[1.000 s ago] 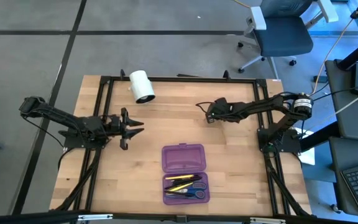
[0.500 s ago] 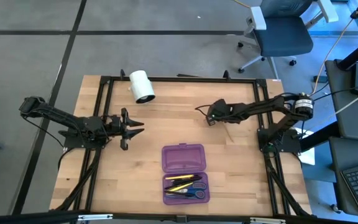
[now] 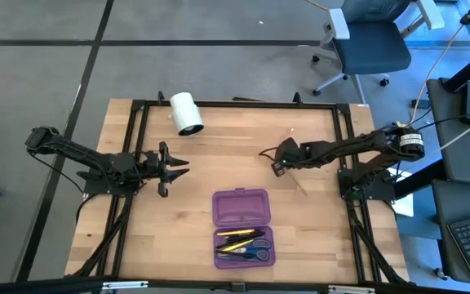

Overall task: Pick & place school supplies into a supply box
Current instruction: Put the yellow pencil into the purple supply box

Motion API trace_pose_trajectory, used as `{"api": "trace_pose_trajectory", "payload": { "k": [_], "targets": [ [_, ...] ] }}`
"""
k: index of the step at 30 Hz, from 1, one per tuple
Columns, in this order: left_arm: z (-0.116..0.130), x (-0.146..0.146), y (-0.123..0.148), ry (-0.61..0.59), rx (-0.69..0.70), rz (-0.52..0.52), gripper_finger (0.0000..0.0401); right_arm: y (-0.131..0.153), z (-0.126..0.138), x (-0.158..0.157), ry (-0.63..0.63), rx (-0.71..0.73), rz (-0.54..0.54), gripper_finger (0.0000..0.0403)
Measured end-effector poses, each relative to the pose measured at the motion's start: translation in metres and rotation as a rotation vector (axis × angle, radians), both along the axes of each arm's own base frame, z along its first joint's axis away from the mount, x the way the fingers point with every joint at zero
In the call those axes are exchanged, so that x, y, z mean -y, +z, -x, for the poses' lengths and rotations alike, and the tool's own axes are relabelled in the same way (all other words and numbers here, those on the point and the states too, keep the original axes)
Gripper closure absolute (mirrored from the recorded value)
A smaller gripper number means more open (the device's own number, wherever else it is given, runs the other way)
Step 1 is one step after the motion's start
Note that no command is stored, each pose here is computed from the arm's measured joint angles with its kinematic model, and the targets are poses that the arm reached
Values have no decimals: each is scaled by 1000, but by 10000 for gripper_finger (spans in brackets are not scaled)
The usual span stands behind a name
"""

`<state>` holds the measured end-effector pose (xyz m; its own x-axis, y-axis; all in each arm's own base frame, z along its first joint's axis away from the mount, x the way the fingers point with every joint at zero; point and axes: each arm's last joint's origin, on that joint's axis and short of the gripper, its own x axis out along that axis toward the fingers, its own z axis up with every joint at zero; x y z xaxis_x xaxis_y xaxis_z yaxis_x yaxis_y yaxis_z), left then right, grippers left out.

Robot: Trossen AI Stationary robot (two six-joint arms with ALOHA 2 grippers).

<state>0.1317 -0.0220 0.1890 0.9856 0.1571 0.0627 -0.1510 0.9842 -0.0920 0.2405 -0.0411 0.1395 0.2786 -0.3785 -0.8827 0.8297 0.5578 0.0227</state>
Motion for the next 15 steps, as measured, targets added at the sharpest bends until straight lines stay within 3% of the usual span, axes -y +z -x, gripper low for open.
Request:
{"api": "trace_pose_trajectory", "payload": {
  "k": [7, 15],
  "targets": [
    [0, 0, 0, -1, 0, 0, 292, 1, -4, -10, 69, 23, -42, 366],
    [0, 0, 0, -2, -3, -1, 291, 0, -7, -19, 174, 71, -283, 334]
  ]
}}
